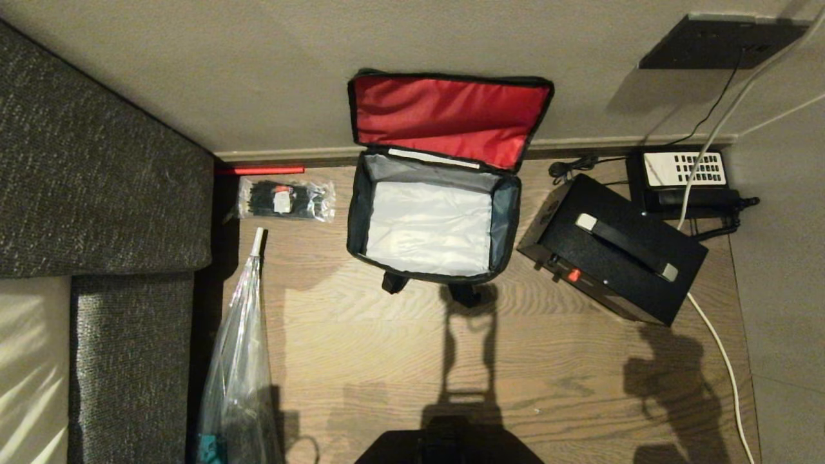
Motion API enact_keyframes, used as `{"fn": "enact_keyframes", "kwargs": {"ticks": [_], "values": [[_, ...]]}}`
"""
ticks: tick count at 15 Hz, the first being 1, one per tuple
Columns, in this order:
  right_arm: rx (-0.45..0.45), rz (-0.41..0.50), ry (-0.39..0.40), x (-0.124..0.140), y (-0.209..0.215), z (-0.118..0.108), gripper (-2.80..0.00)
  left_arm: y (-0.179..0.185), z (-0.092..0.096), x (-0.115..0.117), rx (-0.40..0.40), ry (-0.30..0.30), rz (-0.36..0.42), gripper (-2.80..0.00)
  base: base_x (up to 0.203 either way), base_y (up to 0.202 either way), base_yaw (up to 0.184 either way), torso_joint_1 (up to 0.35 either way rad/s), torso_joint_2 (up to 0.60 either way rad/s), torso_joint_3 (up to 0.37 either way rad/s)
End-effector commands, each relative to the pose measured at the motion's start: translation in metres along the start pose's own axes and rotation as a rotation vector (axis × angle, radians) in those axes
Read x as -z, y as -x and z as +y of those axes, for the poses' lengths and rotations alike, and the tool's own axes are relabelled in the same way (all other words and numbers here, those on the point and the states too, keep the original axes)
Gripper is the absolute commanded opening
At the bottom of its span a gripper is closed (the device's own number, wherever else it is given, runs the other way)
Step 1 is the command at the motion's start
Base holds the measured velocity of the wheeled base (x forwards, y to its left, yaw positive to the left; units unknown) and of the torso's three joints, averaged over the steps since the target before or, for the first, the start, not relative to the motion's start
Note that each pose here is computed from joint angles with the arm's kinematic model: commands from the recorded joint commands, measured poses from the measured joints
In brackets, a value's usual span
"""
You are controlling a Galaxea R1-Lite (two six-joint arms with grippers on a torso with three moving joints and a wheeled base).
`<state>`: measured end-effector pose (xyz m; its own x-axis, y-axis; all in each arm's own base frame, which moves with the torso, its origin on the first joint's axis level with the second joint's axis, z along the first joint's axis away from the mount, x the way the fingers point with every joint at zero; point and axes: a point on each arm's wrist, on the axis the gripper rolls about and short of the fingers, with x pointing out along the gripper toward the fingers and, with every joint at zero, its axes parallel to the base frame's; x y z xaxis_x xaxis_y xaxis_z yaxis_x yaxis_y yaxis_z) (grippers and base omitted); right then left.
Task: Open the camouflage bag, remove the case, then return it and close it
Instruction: Grip the handle again
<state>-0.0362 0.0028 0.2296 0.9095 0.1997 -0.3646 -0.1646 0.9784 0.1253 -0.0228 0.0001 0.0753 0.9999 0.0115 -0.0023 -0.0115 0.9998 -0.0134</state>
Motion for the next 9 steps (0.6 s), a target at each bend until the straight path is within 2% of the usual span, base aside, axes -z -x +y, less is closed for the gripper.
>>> {"fn": "enact_keyframes", "kwargs": {"ticks": [1, 4, 6, 8, 9], "values": [[0.012, 0.223, -0.061, -0.047, -0.088, -0.012, -2.8, 0.0, 0.0, 0.001, -0.001, 0.0, 0.001, -2.8, 0.0, 0.0, 0.0, 0.0, 0.0, 0.0], [0.024, 0.342, -0.098, -0.062, -0.172, -0.024, -2.8, 0.0, 0.0, 0.001, -0.001, 0.0, 0.001, -2.8, 0.0, 0.0, 0.0, 0.0, 0.0, 0.0], [0.034, 0.382, -0.112, -0.059, -0.228, -0.034, -2.8, 0.0, 0.0, 0.001, -0.001, 0.0, 0.001, -2.8, 0.0, 0.0, 0.0, 0.0, 0.0, 0.0], [0.04, 0.376, -0.113, -0.046, -0.272, -0.042, -2.8, 0.0, 0.0, 0.001, -0.001, 0.002, 0.001, -2.8, 0.0, 0.0, 0.0, 0.0, 0.0, 0.0], [0.037, 0.336, -0.091, -0.043, -0.294, -0.046, -2.8, 0.0, 0.0, 0.001, -0.001, 0.0, 0.001, -2.8, 0.0, 0.0, 0.0, 0.0, 0.0, 0.0]]}}
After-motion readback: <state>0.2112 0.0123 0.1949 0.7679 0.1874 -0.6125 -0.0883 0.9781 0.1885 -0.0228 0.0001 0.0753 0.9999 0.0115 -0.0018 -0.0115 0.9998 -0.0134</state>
